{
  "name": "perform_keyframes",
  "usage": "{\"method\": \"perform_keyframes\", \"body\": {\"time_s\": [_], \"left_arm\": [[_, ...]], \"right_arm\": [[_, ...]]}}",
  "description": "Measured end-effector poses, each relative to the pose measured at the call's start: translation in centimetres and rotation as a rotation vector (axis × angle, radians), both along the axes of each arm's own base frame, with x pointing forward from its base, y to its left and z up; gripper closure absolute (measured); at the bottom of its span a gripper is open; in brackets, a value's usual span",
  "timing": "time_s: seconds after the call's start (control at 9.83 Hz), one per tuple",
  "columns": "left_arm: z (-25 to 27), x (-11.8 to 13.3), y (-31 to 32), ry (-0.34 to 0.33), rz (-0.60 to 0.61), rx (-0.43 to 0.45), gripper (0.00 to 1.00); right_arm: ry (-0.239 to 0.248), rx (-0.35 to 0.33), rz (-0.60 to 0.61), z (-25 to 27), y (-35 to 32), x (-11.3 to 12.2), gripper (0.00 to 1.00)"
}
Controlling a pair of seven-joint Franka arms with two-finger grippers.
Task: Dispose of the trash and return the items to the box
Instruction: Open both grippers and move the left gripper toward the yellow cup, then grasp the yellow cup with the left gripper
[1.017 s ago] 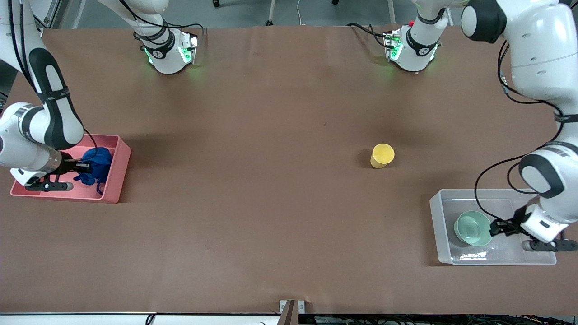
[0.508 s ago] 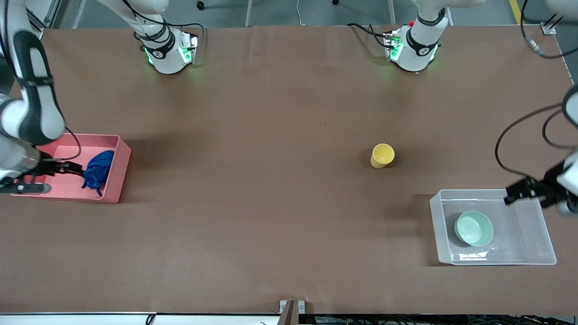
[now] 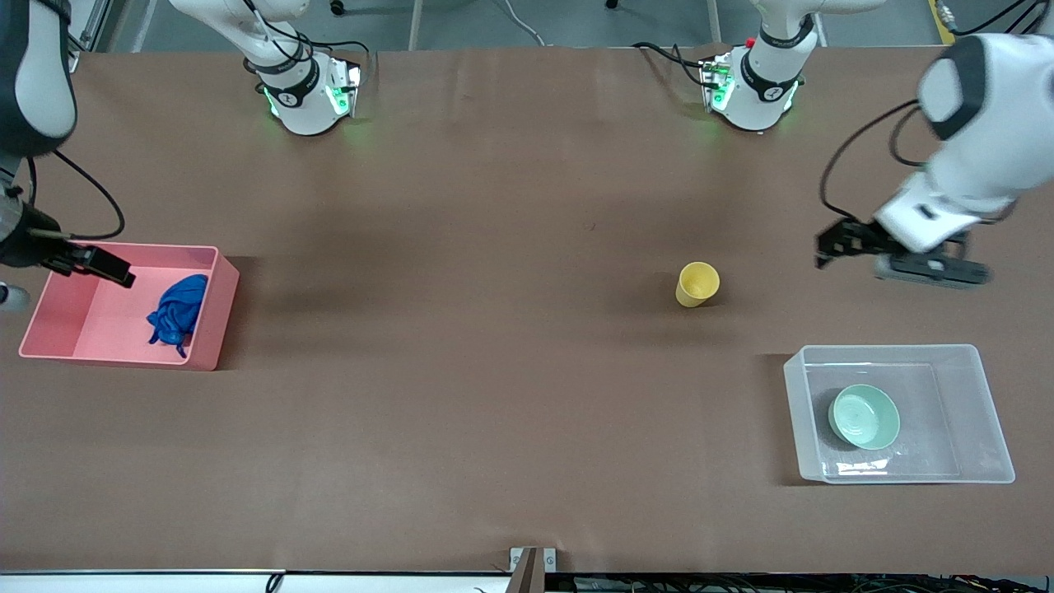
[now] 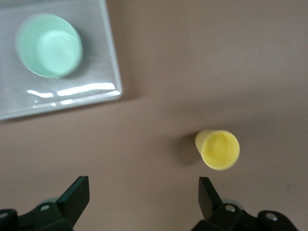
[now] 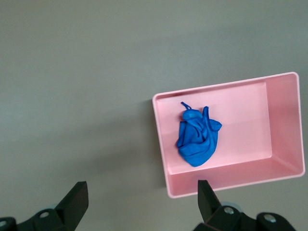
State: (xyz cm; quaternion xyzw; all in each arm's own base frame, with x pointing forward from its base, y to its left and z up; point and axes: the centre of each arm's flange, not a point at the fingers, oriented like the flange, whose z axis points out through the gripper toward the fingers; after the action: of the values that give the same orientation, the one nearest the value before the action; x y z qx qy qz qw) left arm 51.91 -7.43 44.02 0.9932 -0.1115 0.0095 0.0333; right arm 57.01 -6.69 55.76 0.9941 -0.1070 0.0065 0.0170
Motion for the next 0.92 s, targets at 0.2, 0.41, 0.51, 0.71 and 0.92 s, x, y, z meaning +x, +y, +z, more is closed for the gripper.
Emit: {"method": "perform_keyframes", "body": {"time_s": [0.2, 0.41, 0.51, 0.71, 0.92], "left_arm": [[-4.8, -1.7, -3.3, 0.065, -0.073, 0.031, 0.0], [-9.9, -1.9, -5.0, 0.094, -0.106, 0.046, 0.02], [-12.5, -1.8, -5.6, 0.088, -0.105, 0.039, 0.03], [-17.5, -2.0, -6.5, 0.087, -0.104, 0.024, 0.05], [-20.7, -2.5, -7.4, 0.105, -0.118, 0.014, 0.16]], "right_arm": [[0.009, 0.001, 0.01, 6.9, -0.5, -1.2, 0.0], [-0.001, 0.007, 0.025, 9.6, -2.3, -2.4, 0.0], [-0.001, 0.016, 0.027, 9.5, -2.6, -2.4, 0.0], [0.003, 0.021, 0.034, 9.1, -2.3, -2.2, 0.0], [0.005, 0.022, 0.038, 9.0, -2.1, -2.1, 0.0]]}}
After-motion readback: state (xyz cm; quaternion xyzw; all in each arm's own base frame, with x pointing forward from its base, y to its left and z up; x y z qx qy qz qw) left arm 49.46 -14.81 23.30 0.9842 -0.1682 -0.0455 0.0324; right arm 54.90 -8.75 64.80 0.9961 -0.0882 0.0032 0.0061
